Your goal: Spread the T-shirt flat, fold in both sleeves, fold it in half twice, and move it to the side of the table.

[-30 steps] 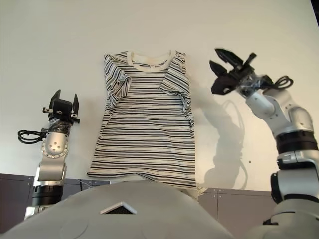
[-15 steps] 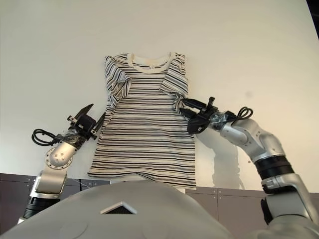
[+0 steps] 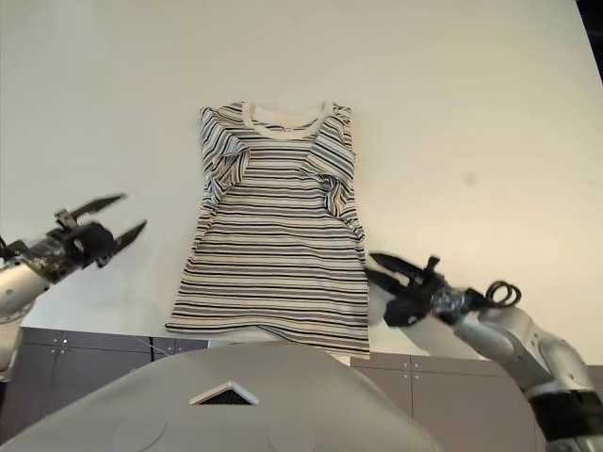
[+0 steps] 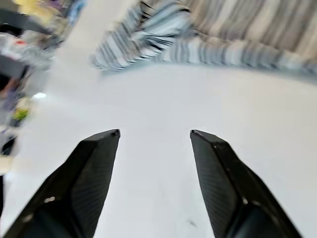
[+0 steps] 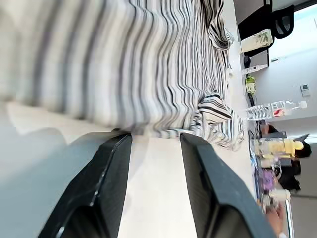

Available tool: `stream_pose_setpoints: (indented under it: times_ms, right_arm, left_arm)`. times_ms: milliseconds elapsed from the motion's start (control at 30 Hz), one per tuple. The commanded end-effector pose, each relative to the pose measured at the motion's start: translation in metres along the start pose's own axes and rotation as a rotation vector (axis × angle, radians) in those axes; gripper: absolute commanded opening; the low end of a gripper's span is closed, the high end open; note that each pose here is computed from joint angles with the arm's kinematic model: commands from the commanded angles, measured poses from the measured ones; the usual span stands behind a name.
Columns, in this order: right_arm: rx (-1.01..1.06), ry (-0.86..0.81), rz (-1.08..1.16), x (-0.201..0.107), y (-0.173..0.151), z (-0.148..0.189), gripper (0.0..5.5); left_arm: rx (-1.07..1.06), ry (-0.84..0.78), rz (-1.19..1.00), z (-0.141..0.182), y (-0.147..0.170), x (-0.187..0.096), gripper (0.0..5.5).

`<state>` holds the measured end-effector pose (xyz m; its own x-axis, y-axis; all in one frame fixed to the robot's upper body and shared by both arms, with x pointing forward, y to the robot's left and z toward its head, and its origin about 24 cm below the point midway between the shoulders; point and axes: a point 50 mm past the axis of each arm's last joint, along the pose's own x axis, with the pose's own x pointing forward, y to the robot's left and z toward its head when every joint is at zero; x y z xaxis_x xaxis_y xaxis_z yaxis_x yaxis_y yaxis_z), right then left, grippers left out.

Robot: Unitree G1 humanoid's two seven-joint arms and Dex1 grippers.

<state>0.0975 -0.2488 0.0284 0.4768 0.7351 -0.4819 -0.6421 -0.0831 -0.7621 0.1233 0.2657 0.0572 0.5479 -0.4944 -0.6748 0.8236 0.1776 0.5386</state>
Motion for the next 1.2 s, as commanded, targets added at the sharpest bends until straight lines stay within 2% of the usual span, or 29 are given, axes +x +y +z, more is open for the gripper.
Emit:
stream_pose_setpoints:
  times_ms: [33,233,333,700,900,1067,1200]
  right_arm:
    - [-0.050,-0.086,0.217,-0.019,-0.005,-0.001,1.81]
    - [-0.090,-0.167,0.444,-0.027,-0.024,-0.007,1.81]
    - [-0.097,-0.205,0.483,-0.026,-0.026,-0.008,1.81]
    - [0.013,-0.365,0.436,-0.005,-0.011,0.027,1.81]
    - [0.029,-0.341,0.397,-0.001,-0.006,0.031,1.81]
    - [-0.051,-0.235,0.415,-0.023,-0.023,-0.001,1.81]
    - [-0.058,-0.280,0.483,-0.030,-0.010,0.001,1.81]
  left_arm:
    - [0.110,-0.023,-0.311,-0.002,-0.043,-0.011,3.22]
    - [0.171,-0.168,-0.435,0.017,-0.075,-0.003,3.33]
    - [0.209,-0.239,-0.514,0.025,-0.090,-0.001,3.33]
    - [0.315,-0.290,-0.510,0.015,-0.082,0.009,3.33]
    - [0.352,-0.338,-0.515,0.016,-0.083,0.009,2.23]
    - [0.322,-0.329,-0.485,0.017,-0.089,0.011,1.29]
    - [0.335,-0.346,-0.469,0.021,-0.084,0.015,0.55]
